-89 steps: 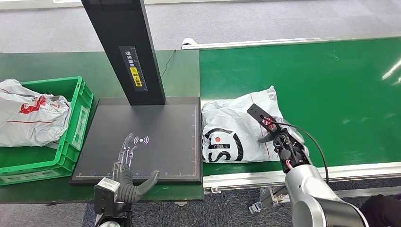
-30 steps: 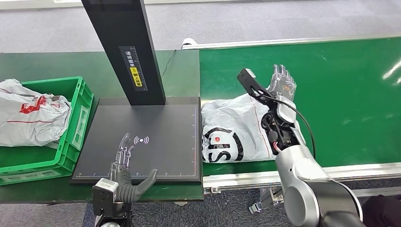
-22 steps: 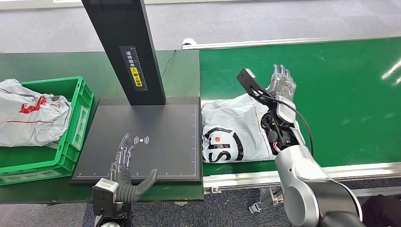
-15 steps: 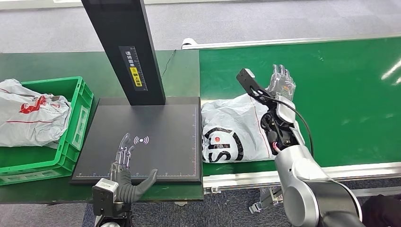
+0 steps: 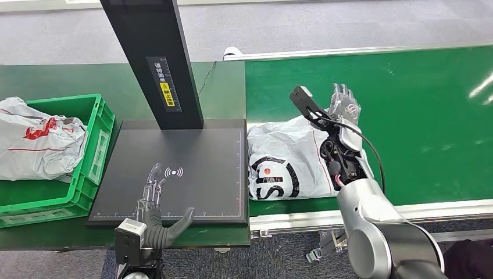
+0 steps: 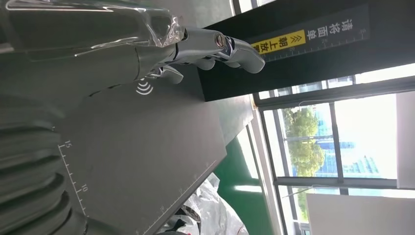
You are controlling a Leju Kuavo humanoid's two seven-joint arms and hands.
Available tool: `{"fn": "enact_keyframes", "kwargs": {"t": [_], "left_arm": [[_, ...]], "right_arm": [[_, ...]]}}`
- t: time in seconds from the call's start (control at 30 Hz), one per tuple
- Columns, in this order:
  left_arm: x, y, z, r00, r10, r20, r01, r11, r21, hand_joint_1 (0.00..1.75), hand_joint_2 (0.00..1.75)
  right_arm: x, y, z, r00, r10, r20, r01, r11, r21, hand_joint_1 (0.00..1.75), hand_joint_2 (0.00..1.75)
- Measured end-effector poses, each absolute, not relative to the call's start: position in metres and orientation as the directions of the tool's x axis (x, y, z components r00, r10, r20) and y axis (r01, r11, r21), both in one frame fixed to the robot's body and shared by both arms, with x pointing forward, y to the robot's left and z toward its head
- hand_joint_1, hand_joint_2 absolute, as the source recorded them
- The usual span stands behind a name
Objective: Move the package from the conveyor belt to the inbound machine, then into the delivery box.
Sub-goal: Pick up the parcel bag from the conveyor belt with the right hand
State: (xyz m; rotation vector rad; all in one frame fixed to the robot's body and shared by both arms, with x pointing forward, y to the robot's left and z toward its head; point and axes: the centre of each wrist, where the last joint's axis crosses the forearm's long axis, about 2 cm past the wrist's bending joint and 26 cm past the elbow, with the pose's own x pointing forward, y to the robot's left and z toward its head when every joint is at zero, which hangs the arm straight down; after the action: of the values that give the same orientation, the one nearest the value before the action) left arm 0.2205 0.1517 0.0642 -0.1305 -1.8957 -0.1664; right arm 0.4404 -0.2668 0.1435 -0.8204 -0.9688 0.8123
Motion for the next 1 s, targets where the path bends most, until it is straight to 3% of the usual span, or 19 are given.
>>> {"fn": "enact_keyframes", "kwargs": {"t": [0.27,0.47,0.77,0.9,1.0], "left_arm": [[0.235,0.148,0.065,-0.324,0.024,0.946,0.203,0.978,0.044,0.0,1.75],[0.246,0.139,0.07,-0.317,0.041,0.947,0.228,0.973,0.034,0.0,1.75],[0.254,0.131,0.074,-0.312,0.039,0.949,0.259,0.965,0.046,0.0,1.75],[0.257,0.129,0.075,-0.312,0.039,0.949,0.271,0.961,0.049,0.0,1.75],[0.258,0.129,0.075,-0.311,0.039,0.95,0.273,0.961,0.05,0.0,1.75]], "right_arm": [[0.403,-0.234,0.092,0.385,0.799,0.462,-0.605,0.596,-0.527,0.0,1.75],[0.361,-0.183,0.056,0.45,0.733,0.51,-0.61,0.67,-0.423,0.0,1.75],[0.343,-0.168,0.043,0.524,0.697,0.489,-0.591,0.711,-0.381,0.0,1.75],[0.343,-0.164,0.045,0.539,0.725,0.428,-0.624,0.686,-0.374,1.74,1.75],[0.344,-0.161,0.046,0.538,0.747,0.391,-0.643,0.664,-0.382,1.75,1.75]]}}
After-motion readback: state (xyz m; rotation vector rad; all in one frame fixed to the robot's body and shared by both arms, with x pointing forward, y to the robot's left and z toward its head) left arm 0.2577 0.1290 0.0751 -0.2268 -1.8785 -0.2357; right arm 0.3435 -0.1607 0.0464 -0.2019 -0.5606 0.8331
